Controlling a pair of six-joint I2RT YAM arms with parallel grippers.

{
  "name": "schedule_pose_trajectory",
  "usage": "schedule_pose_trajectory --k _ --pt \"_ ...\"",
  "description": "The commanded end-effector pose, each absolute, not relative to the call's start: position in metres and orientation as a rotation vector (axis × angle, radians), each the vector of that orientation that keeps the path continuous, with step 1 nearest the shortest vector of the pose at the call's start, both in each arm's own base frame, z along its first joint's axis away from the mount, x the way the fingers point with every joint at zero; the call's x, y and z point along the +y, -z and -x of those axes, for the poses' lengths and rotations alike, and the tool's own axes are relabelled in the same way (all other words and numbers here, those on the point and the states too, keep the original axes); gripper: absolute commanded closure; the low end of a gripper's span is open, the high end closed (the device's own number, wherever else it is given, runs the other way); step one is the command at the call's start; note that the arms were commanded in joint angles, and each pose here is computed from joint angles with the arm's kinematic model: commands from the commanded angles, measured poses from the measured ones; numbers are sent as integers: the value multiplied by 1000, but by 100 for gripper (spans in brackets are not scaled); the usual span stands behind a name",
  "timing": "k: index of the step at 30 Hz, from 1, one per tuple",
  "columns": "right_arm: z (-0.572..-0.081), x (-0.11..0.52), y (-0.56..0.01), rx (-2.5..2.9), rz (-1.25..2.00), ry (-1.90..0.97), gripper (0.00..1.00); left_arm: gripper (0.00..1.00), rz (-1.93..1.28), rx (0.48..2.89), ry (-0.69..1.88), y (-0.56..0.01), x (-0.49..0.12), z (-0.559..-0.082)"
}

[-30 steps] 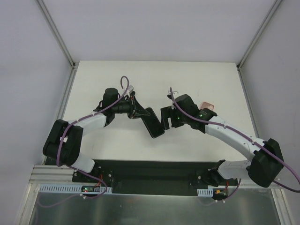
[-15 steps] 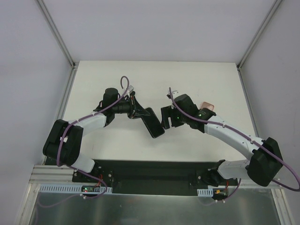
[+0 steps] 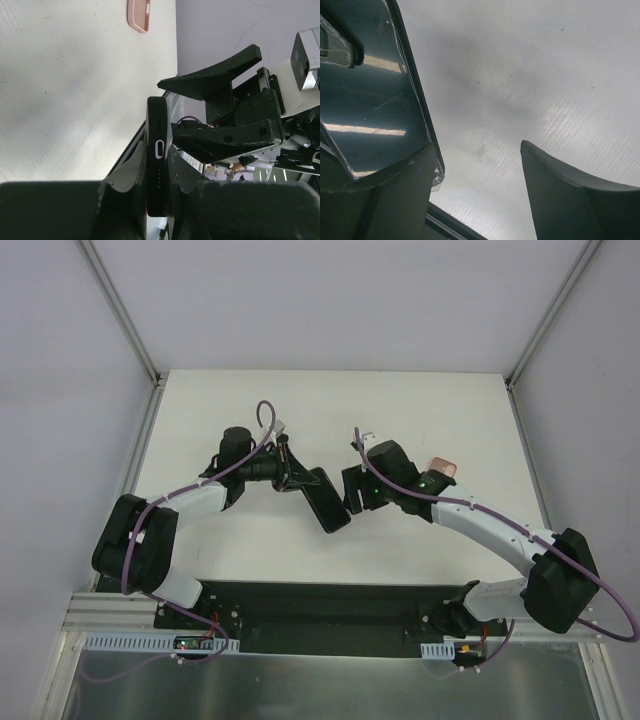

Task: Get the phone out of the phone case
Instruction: Pick up the phone at the center of the board.

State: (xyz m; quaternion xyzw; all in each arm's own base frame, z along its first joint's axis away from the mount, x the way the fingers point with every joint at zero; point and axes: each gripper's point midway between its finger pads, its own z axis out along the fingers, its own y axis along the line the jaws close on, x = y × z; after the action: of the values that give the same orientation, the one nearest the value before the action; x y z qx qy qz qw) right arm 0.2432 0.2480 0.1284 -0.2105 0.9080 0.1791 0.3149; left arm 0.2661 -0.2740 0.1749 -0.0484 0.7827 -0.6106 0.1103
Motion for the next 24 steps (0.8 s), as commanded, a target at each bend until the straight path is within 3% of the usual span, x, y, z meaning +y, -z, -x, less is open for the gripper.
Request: schedule_pose_trajectory --k 1,5,9,24 --pt "-235 223 -95 2481 610 -310 33 100 -181 2124 2060 -251 -281 -238" --pt "-237 228 -96 2474 596 -336 40 100 -176 2125 2067 -249 -281 -237" --pt "-240 233 -101 2446 586 -362 55 100 -175 2135 2077 -247 -281 -233" --pt "-230 258 -102 2437 643 -589 60 100 -151 2013 2205 -260 -287 -240"
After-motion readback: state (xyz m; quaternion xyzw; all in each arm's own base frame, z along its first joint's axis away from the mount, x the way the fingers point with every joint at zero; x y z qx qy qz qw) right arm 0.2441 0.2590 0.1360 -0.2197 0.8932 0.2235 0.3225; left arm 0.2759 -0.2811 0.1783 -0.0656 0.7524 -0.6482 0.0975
